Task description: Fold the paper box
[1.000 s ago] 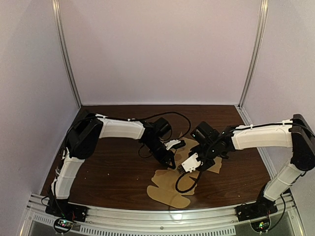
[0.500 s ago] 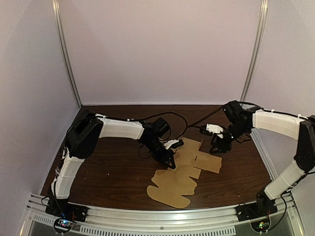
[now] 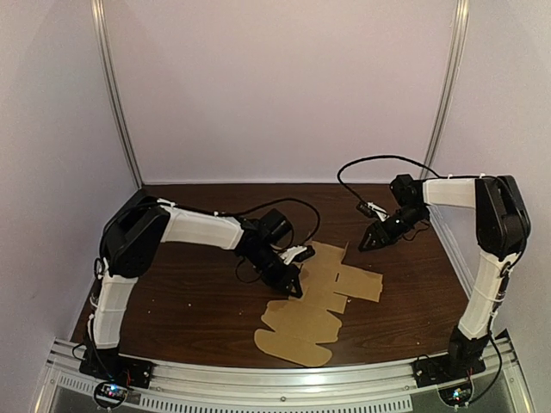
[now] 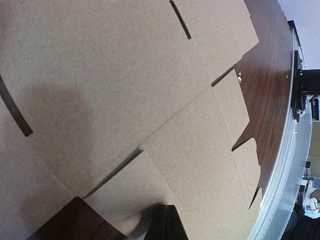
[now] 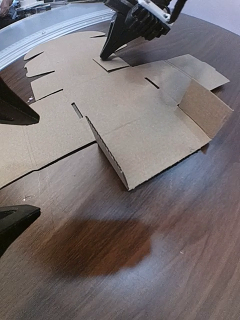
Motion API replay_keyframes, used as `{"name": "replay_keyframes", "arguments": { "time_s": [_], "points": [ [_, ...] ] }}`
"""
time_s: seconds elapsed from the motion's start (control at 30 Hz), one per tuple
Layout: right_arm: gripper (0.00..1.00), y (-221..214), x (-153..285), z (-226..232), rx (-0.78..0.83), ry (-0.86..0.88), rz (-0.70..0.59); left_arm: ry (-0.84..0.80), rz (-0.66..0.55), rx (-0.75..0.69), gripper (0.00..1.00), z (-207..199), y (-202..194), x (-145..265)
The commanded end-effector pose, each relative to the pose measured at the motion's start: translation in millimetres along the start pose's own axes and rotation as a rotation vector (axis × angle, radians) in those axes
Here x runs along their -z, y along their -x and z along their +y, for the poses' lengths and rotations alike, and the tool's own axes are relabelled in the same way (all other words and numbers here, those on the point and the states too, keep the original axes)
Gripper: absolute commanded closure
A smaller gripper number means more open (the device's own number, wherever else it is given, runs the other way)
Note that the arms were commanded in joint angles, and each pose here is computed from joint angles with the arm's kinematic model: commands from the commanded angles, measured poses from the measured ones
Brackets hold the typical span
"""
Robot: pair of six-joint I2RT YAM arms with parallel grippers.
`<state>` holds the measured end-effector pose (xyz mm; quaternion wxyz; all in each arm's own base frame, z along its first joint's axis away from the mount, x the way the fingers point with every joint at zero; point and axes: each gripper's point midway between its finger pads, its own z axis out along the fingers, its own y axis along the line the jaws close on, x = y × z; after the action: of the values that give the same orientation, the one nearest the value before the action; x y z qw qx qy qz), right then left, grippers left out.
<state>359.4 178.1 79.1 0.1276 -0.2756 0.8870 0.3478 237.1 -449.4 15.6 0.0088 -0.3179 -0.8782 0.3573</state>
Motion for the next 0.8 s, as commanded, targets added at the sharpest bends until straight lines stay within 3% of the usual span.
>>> {"name": "replay_keyframes", "arguments": {
  "time_s": [0.0, 0.23, 0.37, 0.43, 0.53, 0.77],
  "points": [
    [0.45, 14.5, 6.9, 4.7, -0.042, 0.006, -0.035, 0.213, -0.018, 0.044, 1.0, 27.7, -4.2, 16.7],
    [0.44, 14.8, 18.9, 15.1, -0.041, 0.001, -0.058, 0.456, -0.238, -0.049, 0.98, 11.2, 66.3, 98.5],
    [0.43, 14.6, 27.8, 24.7, -0.033, 0.004, -0.064, 0.64, -0.327, -0.005, 0.74, 36.2, 96.6, 133.5],
    [0.43, 13.4, 30.2, 30.5, -0.034, 0.019, -0.068, 0.646, -0.335, 0.022, 0.65, 47.2, 107.9, 136.5],
    [0.43, 12.0, 33.0, 36.4, -0.03, 0.034, -0.075, 0.565, -0.316, 0.067, 0.62, 59.2, 123.1, 129.7],
    [0.42, 7.7, 34.4, 36.8, -0.007, 0.018, -0.077, 0.353, -0.275, 0.033, 0.54, 44.7, 138.7, 86.3]
  ]
}}
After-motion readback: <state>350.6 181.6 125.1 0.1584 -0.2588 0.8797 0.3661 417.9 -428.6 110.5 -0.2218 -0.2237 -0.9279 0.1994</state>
